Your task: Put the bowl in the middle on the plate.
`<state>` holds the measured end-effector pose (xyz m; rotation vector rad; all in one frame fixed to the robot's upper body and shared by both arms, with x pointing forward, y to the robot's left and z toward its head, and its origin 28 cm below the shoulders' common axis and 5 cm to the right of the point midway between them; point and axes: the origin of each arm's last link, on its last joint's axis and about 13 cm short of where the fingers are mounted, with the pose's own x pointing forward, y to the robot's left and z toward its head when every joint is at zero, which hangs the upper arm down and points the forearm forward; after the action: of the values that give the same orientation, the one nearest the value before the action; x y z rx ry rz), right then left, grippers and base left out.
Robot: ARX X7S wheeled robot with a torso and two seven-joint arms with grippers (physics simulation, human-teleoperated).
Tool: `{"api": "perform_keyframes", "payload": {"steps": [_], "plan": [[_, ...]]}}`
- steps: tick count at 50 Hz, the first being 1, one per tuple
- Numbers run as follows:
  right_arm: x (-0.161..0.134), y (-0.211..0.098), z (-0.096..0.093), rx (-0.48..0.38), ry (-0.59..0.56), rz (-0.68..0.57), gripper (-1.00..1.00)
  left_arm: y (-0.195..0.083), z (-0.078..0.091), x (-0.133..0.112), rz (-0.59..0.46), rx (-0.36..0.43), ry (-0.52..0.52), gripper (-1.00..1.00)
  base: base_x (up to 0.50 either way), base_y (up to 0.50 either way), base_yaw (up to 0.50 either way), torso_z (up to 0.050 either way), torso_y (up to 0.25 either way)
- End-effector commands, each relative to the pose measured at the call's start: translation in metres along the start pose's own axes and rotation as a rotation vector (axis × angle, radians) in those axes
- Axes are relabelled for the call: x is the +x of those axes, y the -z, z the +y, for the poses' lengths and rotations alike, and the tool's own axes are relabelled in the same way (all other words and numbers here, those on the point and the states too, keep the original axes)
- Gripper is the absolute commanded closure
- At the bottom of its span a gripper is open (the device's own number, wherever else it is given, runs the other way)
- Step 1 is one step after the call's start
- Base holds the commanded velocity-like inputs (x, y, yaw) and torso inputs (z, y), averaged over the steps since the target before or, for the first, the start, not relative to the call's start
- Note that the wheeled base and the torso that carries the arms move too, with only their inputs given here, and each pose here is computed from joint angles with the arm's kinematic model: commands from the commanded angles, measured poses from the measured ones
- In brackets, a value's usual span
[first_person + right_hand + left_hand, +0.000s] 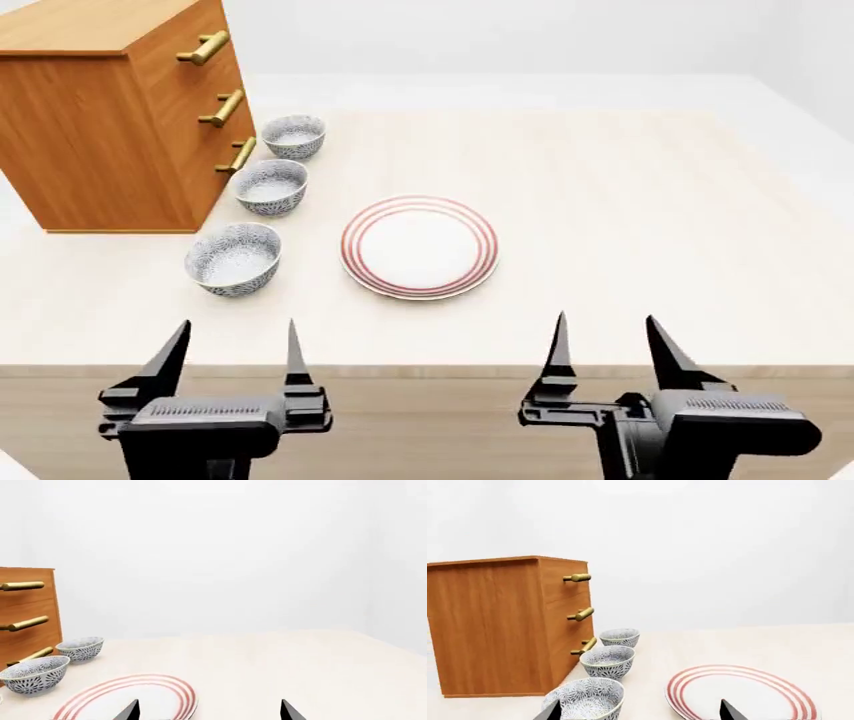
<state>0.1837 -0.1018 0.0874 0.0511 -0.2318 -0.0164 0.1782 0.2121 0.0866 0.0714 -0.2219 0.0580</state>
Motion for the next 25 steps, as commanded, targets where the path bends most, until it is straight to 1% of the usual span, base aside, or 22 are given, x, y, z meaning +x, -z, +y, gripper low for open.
{"api": "perform_keyframes", "payload": {"steps": [1, 5, 7, 9, 10, 11, 13, 15, 20, 25], "plan": [[-0.0163, -0.0486, 0.0020, 0.017, -0.006, -0.137, -1.00, -0.0506, 0.0060, -0.0217, -0.144, -0.019, -0.017, -1.00, 0.00, 0.00, 0.00, 0.000, 0.000], [-0.0174, -0.0505, 0.0024, 0.022, -0.010, -0.140, -1.00, -0.0546, 0.0061, -0.0239, -0.149, -0.023, -0.012, -1.00, 0.00, 0.00, 0.00, 0.000, 0.000], [-0.0174, -0.0504, 0.0024, 0.025, -0.014, -0.140, -1.00, -0.0529, 0.0060, -0.0233, -0.146, -0.013, -0.014, -1.00, 0.00, 0.00, 0.00, 0.000, 0.000], [-0.0169, -0.0502, 0.0024, 0.028, -0.010, -0.133, -1.00, -0.0524, 0.0060, -0.0230, -0.143, -0.022, -0.010, -1.00, 0.00, 0.00, 0.00, 0.000, 0.000], [-0.0170, -0.0495, 0.0014, 0.080, -0.016, -0.119, -1.00, -0.0531, 0.0060, -0.0231, -0.142, -0.022, -0.012, -1.00, 0.00, 0.09, 0.00, 0.000, 0.000], [-0.0167, -0.0494, 0.0008, 0.055, -0.009, -0.122, -1.00, -0.0530, 0.0061, -0.0232, -0.142, -0.023, -0.011, -1.00, 0.00, 0.50, 0.00, 0.000, 0.000], [-0.0171, -0.0508, 0.0018, 0.067, -0.019, -0.120, -1.00, -0.0527, 0.0065, -0.0230, -0.142, -0.020, -0.015, -1.00, 0.00, 0.50, 0.00, 0.000, 0.000], [-0.0181, -0.0513, 0.0028, 0.059, -0.025, -0.121, -1.00, -0.0525, 0.0065, -0.0231, -0.140, -0.029, -0.011, -1.00, 0.00, 0.50, 0.00, 0.000, 0.000], [-0.0170, -0.0486, 0.0019, 0.059, -0.018, -0.116, -1.00, -0.0523, 0.0068, -0.0229, -0.141, -0.008, -0.017, -1.00, 0.00, 0.50, 0.00, 0.000, 0.000], [-0.0171, -0.0488, 0.0020, 0.058, -0.016, -0.117, -1.00, -0.0527, 0.0071, -0.0233, -0.143, -0.011, -0.019, -1.00, 0.00, 0.50, 0.00, 0.000, 0.000]]}}
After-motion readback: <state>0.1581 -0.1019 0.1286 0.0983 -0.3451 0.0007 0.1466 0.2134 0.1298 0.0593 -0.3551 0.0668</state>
